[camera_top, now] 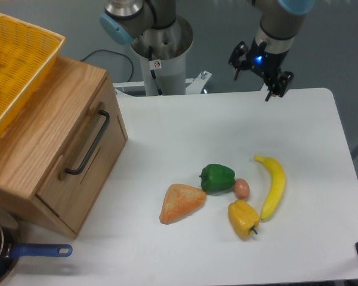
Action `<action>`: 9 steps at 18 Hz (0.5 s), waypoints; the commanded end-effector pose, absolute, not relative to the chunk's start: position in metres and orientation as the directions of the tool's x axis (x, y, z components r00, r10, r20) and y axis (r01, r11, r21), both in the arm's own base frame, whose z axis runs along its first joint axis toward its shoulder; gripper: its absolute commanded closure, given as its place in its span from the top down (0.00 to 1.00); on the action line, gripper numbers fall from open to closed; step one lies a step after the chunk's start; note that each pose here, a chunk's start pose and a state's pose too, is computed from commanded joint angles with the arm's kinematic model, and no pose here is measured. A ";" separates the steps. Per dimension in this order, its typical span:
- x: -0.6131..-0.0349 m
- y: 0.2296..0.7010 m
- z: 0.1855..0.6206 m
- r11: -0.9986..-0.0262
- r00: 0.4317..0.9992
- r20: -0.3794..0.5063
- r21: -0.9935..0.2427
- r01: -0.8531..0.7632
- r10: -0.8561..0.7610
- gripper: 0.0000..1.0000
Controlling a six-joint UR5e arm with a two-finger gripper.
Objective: Slide the top drawer open
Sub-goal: 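Move the gripper toward the dark metal handle of the wooden drawer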
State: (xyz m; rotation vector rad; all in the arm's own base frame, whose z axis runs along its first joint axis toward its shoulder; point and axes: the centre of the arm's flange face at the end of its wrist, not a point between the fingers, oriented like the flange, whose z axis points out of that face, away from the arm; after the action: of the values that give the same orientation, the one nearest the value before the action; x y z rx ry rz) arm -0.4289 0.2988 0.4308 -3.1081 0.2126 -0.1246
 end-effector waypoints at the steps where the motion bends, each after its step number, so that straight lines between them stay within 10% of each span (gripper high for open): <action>1: -0.425 0.306 0.432 -0.992 0.990 0.077 -0.030 -0.120 -0.122 1.00; 9: -0.396 0.352 0.435 -0.995 0.992 0.085 -0.017 0.099 0.097 1.00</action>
State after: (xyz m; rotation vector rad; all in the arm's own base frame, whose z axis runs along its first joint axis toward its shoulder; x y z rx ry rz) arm -0.3958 0.3515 0.4349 -3.1134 -0.1531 -0.1309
